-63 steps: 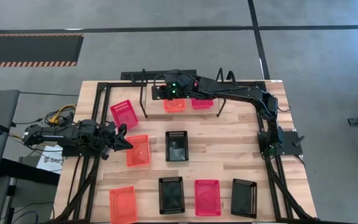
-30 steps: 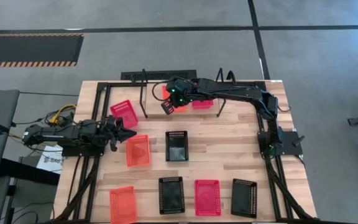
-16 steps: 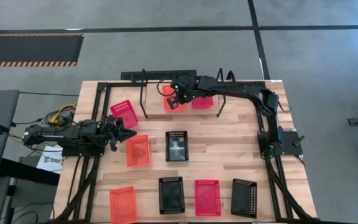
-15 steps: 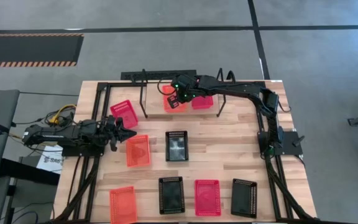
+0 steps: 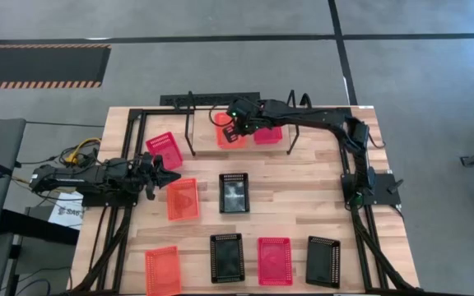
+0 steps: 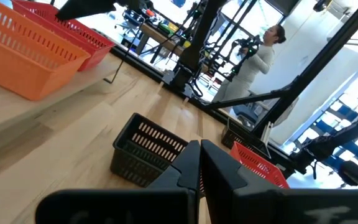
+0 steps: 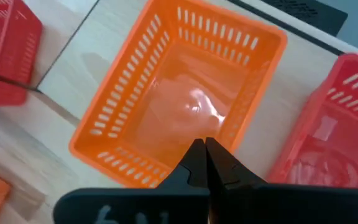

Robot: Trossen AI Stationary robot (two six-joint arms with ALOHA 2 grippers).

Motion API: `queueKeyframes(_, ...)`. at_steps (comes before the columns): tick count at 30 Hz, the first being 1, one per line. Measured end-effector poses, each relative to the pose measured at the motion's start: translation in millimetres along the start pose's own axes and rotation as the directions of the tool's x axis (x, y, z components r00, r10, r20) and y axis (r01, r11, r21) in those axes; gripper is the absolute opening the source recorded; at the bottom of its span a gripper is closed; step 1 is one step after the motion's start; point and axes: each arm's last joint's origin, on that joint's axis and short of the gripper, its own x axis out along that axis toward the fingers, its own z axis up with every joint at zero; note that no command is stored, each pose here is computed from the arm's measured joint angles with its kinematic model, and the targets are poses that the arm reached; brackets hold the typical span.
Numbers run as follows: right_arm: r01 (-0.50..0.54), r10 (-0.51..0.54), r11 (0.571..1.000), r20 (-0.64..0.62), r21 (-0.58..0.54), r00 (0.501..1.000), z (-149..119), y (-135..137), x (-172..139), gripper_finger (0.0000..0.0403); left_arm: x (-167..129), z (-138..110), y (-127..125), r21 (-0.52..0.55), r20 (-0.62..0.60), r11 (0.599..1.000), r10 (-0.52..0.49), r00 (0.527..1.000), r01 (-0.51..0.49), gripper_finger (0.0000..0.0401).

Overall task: Stack baskets on shelf by color
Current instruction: Put the middle right orange bin on the shelf

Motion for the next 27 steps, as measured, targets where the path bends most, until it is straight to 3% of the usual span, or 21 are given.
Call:
queueKeyframes(12,-0.001,0.002,1.000,-0.065,0.018,0.998,-17.5,-1.0,13.6,0.0000,0.0,0.0,0.0,0.000,0.000,1.000,0.001,1.000,-0.001,0.0000)
queueKeyframes(27,0.014,-0.013,1.000,-0.050,0.020,0.999,-15.5,-5.2,16.2,0.0000,0.0,0.3,0.1,0.000,0.005,1.000,0.006,1.000,-0.006,0.0000)
